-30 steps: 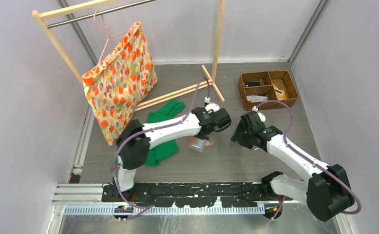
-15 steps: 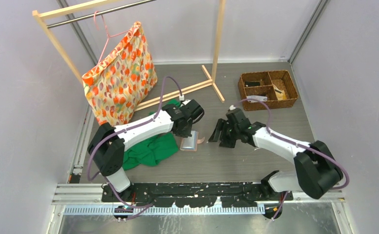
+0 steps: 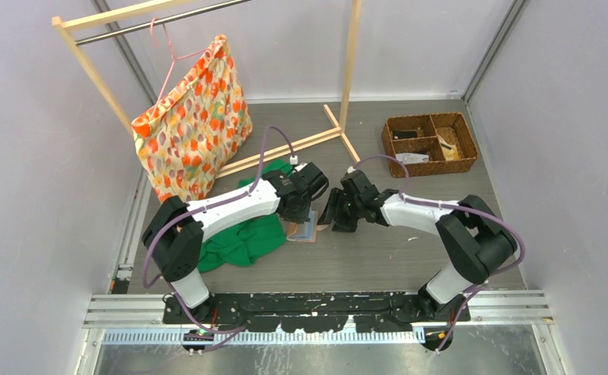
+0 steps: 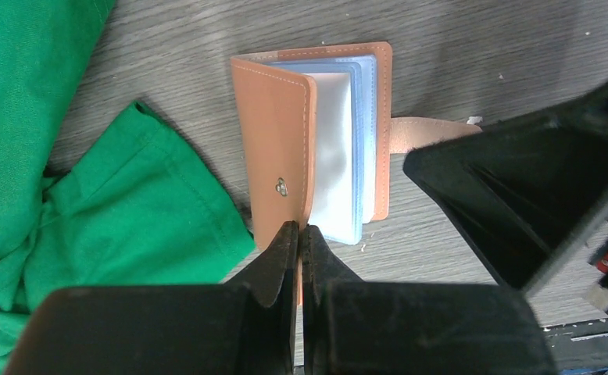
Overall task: Take the credit cards out of the card holder
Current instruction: Open the card holder at the center of the board.
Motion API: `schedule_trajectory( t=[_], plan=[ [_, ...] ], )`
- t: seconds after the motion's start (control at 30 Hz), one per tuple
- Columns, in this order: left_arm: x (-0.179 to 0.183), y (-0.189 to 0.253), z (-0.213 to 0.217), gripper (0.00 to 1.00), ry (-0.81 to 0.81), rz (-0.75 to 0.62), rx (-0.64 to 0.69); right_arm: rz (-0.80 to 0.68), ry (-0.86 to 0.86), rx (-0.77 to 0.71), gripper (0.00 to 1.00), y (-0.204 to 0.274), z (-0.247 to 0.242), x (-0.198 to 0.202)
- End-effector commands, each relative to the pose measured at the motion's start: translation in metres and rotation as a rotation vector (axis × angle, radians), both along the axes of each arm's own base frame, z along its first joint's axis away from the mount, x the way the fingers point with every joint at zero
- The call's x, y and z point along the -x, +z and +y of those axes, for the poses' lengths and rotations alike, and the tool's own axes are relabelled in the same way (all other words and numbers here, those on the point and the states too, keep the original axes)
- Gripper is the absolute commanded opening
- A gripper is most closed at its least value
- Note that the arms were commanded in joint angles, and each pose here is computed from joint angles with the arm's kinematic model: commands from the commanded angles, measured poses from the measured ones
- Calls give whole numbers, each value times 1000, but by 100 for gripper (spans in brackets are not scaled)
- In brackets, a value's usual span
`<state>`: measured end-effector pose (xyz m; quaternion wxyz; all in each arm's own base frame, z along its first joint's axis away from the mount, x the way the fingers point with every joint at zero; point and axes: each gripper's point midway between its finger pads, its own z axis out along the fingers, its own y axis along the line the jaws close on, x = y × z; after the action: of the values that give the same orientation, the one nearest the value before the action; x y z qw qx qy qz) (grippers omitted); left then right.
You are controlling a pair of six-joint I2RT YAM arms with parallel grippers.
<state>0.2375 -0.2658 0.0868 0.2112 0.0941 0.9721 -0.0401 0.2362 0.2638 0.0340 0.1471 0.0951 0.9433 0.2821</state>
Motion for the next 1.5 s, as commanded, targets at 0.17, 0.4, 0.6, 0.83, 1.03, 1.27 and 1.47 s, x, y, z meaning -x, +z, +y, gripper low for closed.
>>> schedule_trajectory(
  t=[0.17,0.4,0.6,0.83,1.03,1.27,1.47],
  plan=[
    [4,-5,4,1,3,2,2,-17,-25,-23,28,-4,17,-19],
    [8,-6,1,1,-4,17,19,-98,-22,54,1,23,-1,-23],
    [9,-4,9,0,-1,6,1,-174,-5,57,1,61,-15,-16],
    [23,-20,6,1,-18,64,37,-187,31,63,1,77,-24,-1],
    [24,-12,11,19,-14,46,41,-177,69,100,1,73,-31,6],
    [18,21,26,39,32,-24,22,-169,90,158,1,62,-42,11],
    [21,59,-4,39,23,-75,263,-169,79,150,1,61,-43,13]
  ],
)
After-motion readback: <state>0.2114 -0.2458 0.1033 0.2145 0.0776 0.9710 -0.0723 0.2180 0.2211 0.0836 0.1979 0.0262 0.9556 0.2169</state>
